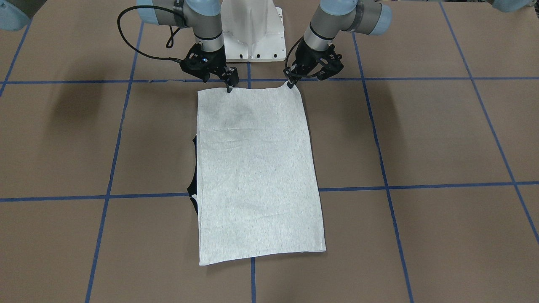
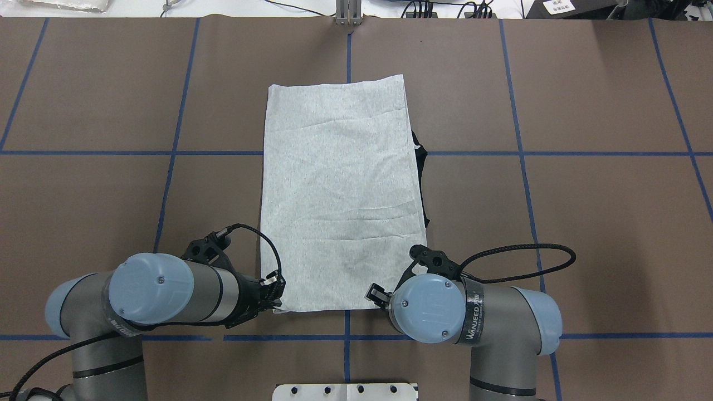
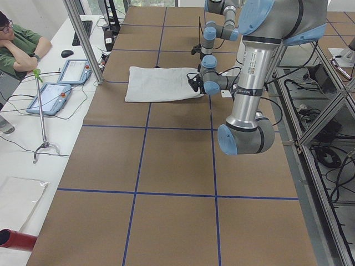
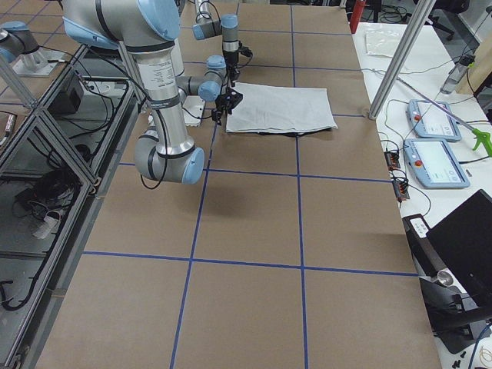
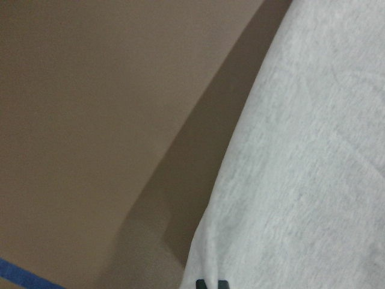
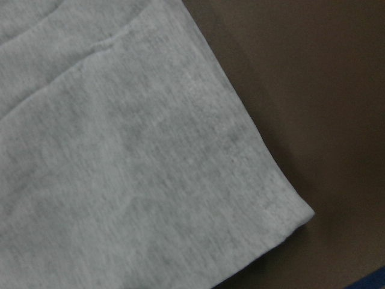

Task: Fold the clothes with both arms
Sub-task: 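Move the right gripper to the near shirt corner beside the left gripper, then grasp both near shirt corners with the left and right grippers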

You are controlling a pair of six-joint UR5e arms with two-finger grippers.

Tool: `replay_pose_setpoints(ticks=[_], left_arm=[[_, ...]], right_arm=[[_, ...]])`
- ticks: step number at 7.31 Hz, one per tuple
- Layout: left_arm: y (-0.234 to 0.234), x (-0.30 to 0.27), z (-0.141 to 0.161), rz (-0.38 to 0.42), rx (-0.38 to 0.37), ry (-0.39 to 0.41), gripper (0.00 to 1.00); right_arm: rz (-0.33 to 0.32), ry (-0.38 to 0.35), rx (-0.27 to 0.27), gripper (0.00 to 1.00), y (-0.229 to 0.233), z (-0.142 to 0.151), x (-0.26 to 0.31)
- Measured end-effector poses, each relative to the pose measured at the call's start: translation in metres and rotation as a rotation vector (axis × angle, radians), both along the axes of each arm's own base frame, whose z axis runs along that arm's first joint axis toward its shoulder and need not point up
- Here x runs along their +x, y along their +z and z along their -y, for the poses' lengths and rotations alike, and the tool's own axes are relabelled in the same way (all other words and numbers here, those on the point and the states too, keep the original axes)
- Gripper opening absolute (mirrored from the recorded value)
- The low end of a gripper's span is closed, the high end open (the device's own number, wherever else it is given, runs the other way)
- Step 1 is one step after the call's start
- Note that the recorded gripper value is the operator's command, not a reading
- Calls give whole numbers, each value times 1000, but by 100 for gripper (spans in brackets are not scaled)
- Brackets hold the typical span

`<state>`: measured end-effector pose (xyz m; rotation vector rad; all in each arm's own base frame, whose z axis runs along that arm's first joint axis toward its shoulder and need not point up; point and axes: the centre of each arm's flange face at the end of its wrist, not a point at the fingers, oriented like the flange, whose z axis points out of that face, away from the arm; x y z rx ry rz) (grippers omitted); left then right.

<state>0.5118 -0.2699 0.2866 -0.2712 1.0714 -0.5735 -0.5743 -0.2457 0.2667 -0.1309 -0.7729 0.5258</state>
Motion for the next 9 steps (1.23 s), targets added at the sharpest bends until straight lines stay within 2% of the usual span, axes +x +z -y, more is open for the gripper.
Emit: replay_pose_setpoints(ticks=[6, 9], left_arm=[[0, 0, 1, 0, 0, -1, 0], [0, 0, 0, 0, 0, 0, 0]], right_arm=[[9, 28, 10, 87, -5, 12, 1], [-7, 26, 6, 88, -2, 14, -12]])
